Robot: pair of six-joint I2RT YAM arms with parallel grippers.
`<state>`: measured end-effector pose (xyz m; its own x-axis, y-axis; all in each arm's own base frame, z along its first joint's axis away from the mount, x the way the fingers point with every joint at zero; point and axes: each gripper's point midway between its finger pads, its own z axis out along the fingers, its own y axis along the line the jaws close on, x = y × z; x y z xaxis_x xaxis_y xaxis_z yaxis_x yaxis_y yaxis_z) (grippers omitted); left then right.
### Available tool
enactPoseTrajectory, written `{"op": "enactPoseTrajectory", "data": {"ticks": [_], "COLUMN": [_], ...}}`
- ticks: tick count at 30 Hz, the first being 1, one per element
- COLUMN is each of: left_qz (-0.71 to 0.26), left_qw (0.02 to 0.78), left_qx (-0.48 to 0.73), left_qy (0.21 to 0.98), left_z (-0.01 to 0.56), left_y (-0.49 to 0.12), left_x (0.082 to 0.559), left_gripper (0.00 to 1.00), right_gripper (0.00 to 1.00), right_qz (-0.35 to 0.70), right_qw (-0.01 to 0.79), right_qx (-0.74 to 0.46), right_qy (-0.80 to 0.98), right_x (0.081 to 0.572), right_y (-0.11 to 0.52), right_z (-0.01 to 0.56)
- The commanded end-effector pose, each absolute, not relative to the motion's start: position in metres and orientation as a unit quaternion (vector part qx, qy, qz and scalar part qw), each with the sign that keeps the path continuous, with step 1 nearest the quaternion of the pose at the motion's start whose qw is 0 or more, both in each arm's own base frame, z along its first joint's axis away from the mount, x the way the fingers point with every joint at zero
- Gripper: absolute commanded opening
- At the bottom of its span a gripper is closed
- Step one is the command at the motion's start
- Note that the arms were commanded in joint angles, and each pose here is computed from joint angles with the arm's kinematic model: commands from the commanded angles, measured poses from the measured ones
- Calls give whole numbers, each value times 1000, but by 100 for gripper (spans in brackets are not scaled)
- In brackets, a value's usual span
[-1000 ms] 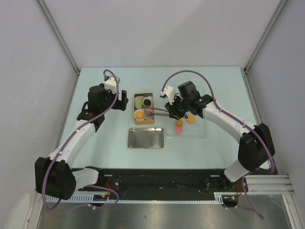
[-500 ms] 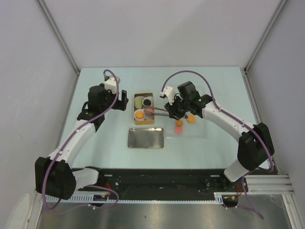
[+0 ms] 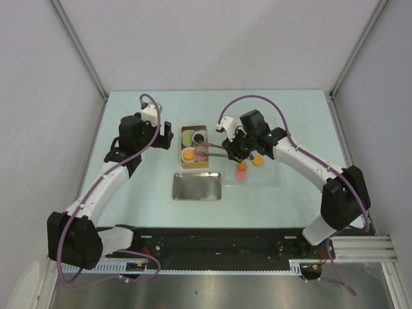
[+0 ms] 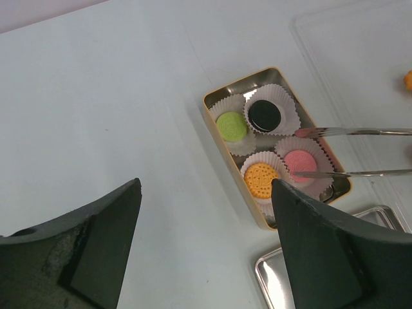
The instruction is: Pack the cookies
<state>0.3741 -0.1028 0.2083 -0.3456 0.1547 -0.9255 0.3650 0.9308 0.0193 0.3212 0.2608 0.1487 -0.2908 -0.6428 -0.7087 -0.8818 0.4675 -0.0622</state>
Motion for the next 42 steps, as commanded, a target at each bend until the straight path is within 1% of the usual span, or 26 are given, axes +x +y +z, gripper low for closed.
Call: {"op": "enactPoseTrajectory", "data": {"ticks": [1,7,16,25,32,36,42], "left_qz": [-91,-92,-92,-91,-90,-90,-90], "left_qw": [565,566,567,568,571,571,570], "left_qx": [161,160,159,157,157,158,158], "left_qy": [804,804,803,803,801,800,801], "left_z": [216,217,220,220,222,222,221], "left_y": [-100,-101,-101,-100,-99,-99,-99], "left_x": [379,379,379,378,377,376,376], "left_gripper": [87,87,87,86,86,87,87], "right_gripper": [46,46,47,46,43,42,41], "right_qz": [173,171,163,141,116,76,12], "right_qw": [387,402,446,494,524,547,555], "right_qx": [-487,-483,-468,-419,-317,-249,-156], "right_qy": [764,759,745,748,782,796,817], "right_x": [335,337,341,357,385,400,406], "right_y": [272,272,269,250,198,144,59], "right_z": [175,185,221,253,269,272,254]}}
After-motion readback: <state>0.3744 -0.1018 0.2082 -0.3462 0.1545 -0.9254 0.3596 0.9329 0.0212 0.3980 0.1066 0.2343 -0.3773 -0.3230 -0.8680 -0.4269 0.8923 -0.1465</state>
